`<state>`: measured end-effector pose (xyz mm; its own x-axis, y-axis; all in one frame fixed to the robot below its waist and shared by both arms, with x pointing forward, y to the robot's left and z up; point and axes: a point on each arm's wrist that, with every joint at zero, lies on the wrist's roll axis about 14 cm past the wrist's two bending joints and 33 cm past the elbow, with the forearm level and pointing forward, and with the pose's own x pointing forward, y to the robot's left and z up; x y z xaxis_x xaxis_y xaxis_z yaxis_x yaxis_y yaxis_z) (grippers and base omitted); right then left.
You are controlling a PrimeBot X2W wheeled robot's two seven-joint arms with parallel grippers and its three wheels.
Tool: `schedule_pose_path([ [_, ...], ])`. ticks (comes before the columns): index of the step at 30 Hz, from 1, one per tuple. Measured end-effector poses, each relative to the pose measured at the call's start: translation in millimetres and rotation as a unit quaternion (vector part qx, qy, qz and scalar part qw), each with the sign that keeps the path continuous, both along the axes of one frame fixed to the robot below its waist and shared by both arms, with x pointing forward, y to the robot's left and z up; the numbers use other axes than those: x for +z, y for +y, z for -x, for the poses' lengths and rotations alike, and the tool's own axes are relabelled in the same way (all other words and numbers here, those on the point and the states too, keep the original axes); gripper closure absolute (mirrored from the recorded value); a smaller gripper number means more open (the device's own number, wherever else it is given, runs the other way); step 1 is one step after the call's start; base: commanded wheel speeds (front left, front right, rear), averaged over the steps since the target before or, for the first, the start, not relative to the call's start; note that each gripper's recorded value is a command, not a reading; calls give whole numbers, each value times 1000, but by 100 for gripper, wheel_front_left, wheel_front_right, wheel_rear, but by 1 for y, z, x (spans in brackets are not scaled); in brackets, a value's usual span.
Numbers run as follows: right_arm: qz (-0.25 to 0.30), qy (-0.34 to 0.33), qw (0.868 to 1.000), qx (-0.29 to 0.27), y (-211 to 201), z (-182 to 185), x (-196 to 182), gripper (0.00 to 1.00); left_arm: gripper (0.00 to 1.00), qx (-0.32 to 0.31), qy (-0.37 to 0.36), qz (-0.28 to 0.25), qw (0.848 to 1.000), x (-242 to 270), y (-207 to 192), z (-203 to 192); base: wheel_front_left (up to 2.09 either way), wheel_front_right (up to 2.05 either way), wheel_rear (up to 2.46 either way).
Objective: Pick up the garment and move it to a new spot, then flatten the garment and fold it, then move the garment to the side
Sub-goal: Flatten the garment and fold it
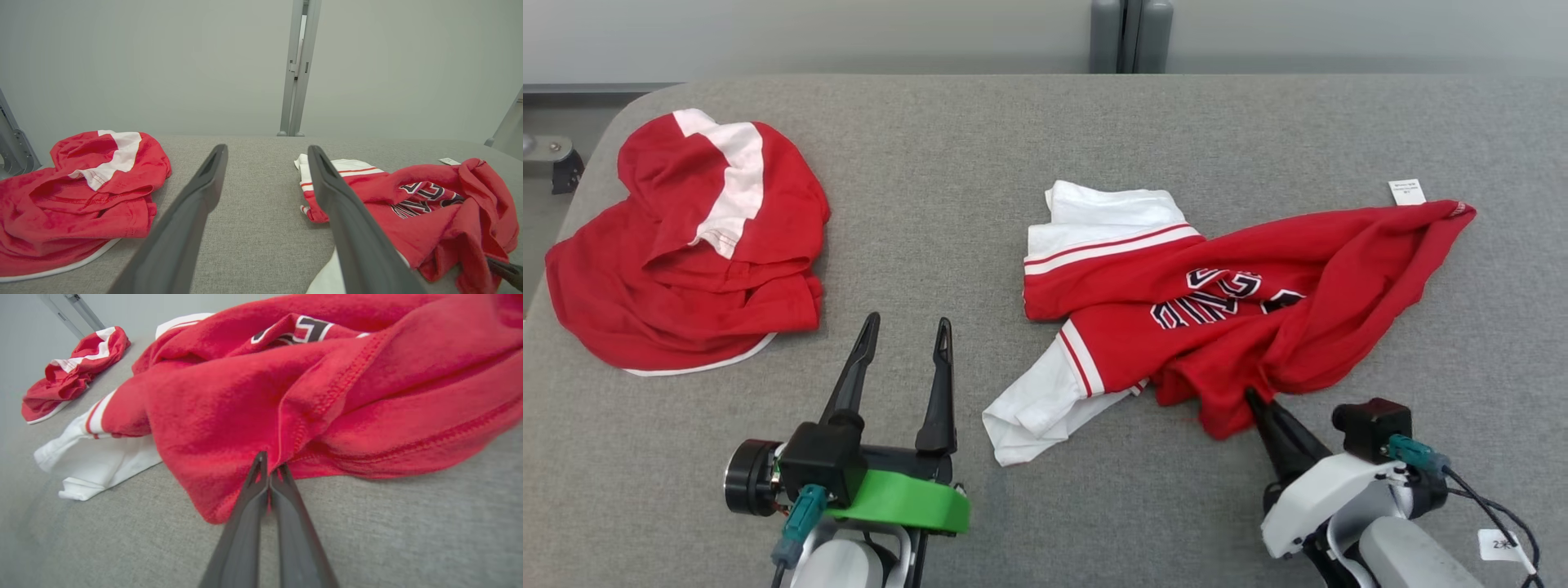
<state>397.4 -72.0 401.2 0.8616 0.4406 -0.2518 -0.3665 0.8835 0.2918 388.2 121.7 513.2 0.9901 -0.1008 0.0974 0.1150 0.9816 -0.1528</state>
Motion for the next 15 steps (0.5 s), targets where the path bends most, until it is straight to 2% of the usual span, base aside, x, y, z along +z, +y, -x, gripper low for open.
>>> schedule_pose_path([
  [4,30,-19,999,-26,-33,-7,4,100,0,-7,-3,1,1000,2,-4,-2,0,0,0],
  [8,78,-52,994,-62,-82,-20,20,100,0,-18,-6,4,1000,3,-12,-4,0,0,0],
  [15,167,-69,975,-128,-174,-28,43,100,0,-38,-8,11,999,5,-26,-7,0,0,0],
])
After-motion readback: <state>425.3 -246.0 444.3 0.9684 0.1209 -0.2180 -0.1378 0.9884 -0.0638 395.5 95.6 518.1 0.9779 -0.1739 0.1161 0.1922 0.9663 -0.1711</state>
